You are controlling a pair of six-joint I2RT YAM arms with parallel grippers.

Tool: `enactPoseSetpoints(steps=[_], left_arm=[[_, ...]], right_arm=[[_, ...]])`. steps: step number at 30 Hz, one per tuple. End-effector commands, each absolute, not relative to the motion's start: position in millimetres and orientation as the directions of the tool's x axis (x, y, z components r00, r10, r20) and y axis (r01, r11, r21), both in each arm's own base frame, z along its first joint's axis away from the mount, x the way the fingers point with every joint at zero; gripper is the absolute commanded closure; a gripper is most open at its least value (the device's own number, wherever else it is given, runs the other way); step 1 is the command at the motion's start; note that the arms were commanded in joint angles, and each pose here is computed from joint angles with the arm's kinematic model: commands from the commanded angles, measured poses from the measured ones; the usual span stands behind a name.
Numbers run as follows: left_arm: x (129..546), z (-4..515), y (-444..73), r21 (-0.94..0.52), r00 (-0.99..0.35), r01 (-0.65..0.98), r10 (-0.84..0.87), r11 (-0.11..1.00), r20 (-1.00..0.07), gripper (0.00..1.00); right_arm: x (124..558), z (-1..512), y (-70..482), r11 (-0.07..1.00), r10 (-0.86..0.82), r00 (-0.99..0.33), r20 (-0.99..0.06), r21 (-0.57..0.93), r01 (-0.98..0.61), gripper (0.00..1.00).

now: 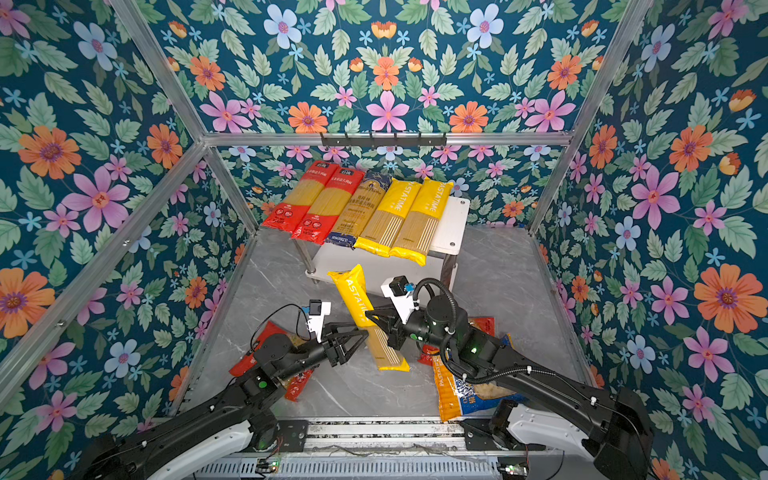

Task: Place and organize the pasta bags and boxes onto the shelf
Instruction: 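Lift the upright bag toward the shelf with right gripper while left releases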

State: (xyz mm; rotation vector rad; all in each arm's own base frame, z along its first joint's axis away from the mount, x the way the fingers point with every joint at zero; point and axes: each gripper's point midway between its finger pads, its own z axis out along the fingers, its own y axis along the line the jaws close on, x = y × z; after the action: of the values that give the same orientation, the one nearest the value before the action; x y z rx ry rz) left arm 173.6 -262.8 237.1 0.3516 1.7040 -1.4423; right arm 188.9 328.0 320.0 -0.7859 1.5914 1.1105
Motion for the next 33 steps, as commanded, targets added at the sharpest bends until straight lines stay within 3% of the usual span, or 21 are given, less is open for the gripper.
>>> enactPoseSetpoints(steps=[1,10,18,23,28,33], left_arm=[[168,260,-268,-0.623,-0.552,0.746,-0.307,0.234,-0.775,0.30],[165,292,-282,-0.577,-0.517,0.804,-0.312,0.141,-0.797,0.38],[166,300,-284,-0.565,-0.504,0.815,-0.323,0.129,-0.801,0.65],[169,308,-284,-0.557,-0.494,0.818,-0.321,0.145,-0.808,0.75],[172,318,-288,-0.554,-0.490,0.819,-0.319,0.151,-0.811,0.80],[178,328,-288,-0.556,-0.486,0.812,-0.321,0.178,-0.813,0.83]], right_arm=[[175,387,325,0.266,0.205,-0.146,-0.968,0.199,-0.943,1.00],[172,398,323,0.243,0.251,-0.149,-0.956,0.211,-0.947,1.00],[182,396,313,0.266,0.281,-0.198,-0.939,0.274,-0.924,1.00],[186,391,309,0.284,0.269,-0.225,-0.936,0.300,-0.911,1.00],[189,385,307,0.306,0.254,-0.250,-0.935,0.322,-0.896,0.92],[191,373,301,0.342,0.220,-0.270,-0.937,0.333,-0.879,0.76]])
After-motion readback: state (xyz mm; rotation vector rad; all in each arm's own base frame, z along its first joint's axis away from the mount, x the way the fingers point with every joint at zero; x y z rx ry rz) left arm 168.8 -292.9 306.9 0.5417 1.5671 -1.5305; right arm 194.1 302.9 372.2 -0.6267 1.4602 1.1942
